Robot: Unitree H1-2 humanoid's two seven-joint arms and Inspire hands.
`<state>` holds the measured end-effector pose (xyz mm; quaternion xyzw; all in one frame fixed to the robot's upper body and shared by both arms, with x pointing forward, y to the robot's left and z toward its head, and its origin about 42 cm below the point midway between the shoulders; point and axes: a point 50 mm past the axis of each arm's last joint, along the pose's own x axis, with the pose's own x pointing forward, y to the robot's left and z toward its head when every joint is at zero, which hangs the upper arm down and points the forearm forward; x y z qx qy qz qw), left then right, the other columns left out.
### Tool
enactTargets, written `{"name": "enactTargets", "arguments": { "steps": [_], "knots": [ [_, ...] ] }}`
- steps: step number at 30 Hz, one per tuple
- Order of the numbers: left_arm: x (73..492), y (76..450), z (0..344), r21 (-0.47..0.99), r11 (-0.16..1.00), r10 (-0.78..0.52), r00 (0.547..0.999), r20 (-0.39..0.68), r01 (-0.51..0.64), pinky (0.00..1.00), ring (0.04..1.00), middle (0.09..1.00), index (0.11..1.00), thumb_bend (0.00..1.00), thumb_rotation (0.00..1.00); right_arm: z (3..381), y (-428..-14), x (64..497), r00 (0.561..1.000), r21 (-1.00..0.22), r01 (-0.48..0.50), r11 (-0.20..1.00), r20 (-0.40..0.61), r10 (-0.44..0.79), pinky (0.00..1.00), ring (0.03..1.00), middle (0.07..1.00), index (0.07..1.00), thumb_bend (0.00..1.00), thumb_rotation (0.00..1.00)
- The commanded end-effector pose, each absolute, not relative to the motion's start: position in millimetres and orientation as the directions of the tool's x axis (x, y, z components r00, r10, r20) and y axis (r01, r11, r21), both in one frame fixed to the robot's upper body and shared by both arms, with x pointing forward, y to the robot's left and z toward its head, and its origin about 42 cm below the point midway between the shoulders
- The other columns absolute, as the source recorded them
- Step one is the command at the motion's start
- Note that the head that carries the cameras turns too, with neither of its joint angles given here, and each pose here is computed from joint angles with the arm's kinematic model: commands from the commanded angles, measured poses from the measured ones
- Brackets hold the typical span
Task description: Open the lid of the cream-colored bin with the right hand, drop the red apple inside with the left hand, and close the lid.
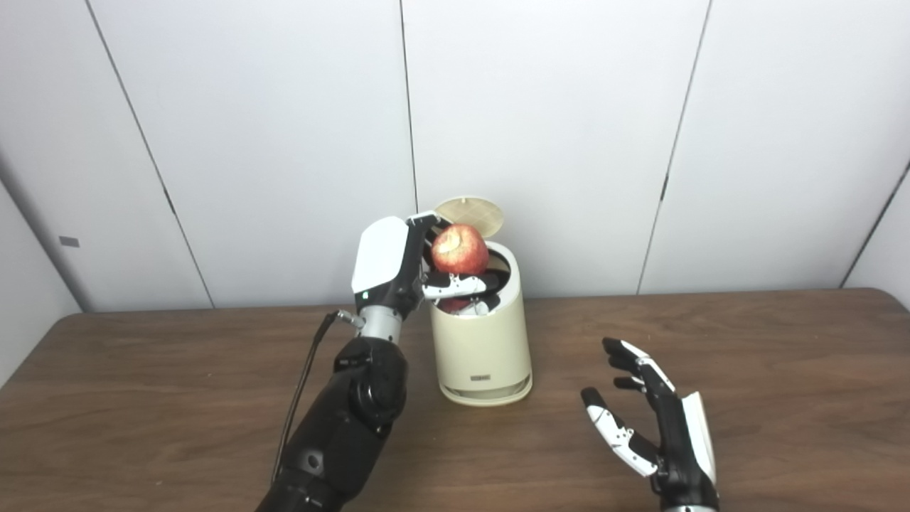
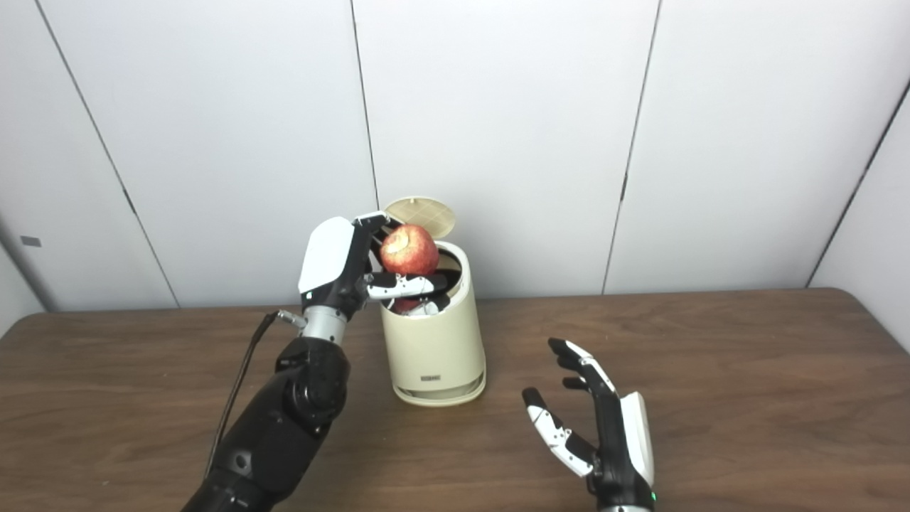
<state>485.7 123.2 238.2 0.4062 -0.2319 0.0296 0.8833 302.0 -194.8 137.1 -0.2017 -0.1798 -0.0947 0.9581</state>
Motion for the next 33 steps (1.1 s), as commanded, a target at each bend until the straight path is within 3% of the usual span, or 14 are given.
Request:
{"name": "enactTargets", "arguments": {
  "steps": [1,10,12,13,14,16,26,33],
  "knots": [
    [486.6,117.9,252.9,0.703,0.668,-0.167,0.871,0.462,-0.245,0.29,0.408,0.484,0.501,0.5,0.0,124.1,-187.3,293.3,0.928,-0.344,0.237,0.909,0.355,-0.108,0.67,0.777,0.796,0.788,0.18,0.43],
    [482.1,118.2,251.6,0.745,0.634,-0.198,0.887,0.417,-0.208,0.33,0.404,0.462,0.511,0.52,0.0,124.5,-186.7,294.3,0.928,-0.347,0.235,0.908,0.357,-0.104,0.67,0.776,0.795,0.786,0.18,0.44],
    [481.9,118.4,250.3,0.753,0.626,-0.204,0.891,0.406,-0.2,0.33,0.407,0.477,0.491,0.52,0.05,124.3,-186.7,294.6,0.928,-0.347,0.235,0.908,0.357,-0.104,0.67,0.775,0.795,0.787,0.18,0.46],
    [481.8,118.6,249.7,0.756,0.624,-0.208,0.891,0.403,-0.197,0.34,0.415,0.488,0.505,0.76,0.11,124.3,-186.6,294.7,0.928,-0.346,0.235,0.908,0.357,-0.104,0.67,0.773,0.794,0.786,0.18,0.47],
    [481.7,118.7,249.2,0.757,0.623,-0.209,0.892,0.401,-0.194,0.35,0.429,0.501,0.52,0.88,0.15,124.4,-186.4,294.8,0.929,-0.345,0.234,0.909,0.356,-0.104,0.67,0.773,0.794,0.785,0.19,0.47],
    [481.6,118.8,248.3,0.756,0.626,-0.211,0.892,0.401,-0.192,0.38,0.46,0.528,0.55,0.98,0.19,124.5,-186.1,295.0,0.928,-0.344,0.234,0.909,0.357,-0.103,0.67,0.774,0.794,0.785,0.19,0.48],
    [481.4,117.8,245.7,0.774,0.605,-0.22,0.896,0.386,-0.184,0.49,0.575,0.617,0.633,1.0,0.23,125.5,-185.5,294.5,0.929,-0.344,0.229,0.911,0.356,-0.099,0.67,0.774,0.795,0.786,0.18,0.46],
    [481.4,117.0,244.5,0.786,0.594,-0.23,0.899,0.372,-0.173,0.49,0.578,0.623,0.648,1.0,0.21,125.6,-185.0,294.7,0.928,-0.343,0.229,0.911,0.361,-0.097,0.67,0.776,0.795,0.786,0.18,0.44]
  ]
}}
